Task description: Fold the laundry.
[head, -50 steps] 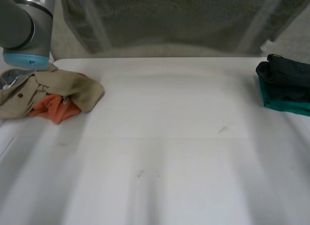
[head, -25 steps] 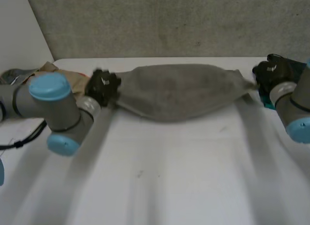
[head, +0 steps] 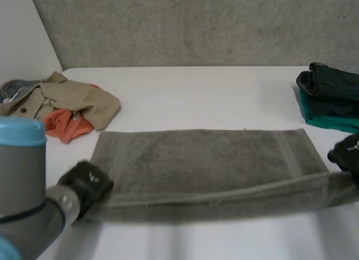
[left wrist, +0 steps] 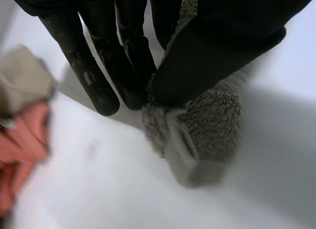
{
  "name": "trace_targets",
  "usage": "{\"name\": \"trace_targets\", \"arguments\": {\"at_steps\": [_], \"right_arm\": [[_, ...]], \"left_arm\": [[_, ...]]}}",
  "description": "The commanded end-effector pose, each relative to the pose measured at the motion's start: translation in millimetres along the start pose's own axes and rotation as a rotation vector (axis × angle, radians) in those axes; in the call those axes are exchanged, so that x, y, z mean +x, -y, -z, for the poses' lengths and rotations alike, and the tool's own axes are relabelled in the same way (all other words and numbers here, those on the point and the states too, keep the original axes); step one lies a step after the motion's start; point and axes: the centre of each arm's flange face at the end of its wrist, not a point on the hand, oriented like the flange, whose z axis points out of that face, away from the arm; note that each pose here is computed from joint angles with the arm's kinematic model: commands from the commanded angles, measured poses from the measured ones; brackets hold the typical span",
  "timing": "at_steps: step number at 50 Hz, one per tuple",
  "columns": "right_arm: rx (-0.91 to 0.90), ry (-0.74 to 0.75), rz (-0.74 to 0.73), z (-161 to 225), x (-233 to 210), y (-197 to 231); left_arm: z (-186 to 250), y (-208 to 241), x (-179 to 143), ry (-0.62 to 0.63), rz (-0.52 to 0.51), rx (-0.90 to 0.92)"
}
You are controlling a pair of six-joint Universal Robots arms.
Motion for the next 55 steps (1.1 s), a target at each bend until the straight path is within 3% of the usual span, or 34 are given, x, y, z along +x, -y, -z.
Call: {"name": "trace_targets", "arguments": {"at_steps": [1, 16, 31, 37, 45, 50, 55], "right_arm": [[0.117, -0.062, -0.172, -55.5, 5.9, 5.6], [0.138, -0.216, -0.197, -134.2, 21.1, 15.2], [0.189, -0.236, -0.177, -177.4, 15.9, 35.5], [0.219, -0.302, -0.222, -169.7, 30.8, 46.5], [0.277, -0.323, -0.307, -131.2, 52.2, 56.8], [0.288, -0.225, -0.343, -101.5, 57.9, 48.8], [0.167, -0.032, -0.443, -81.2, 44.9, 11.1]], "left_arm": [[-51.7, 35.5, -25.5, 0.125, 0.028, 0.183], [-147.6, 70.4, -43.0, 0.207, 0.052, 0.288], [-172.2, 89.9, -52.3, 0.270, 0.052, 0.358], [-166.1, 96.5, -52.5, 0.292, 0.057, 0.382], [-134.3, 106.6, -57.0, 0.301, 0.060, 0.411], [-107.0, 106.5, -64.4, 0.311, 0.070, 0.425], [-80.5, 100.7, -63.4, 0.284, 0.164, 0.442]]}}
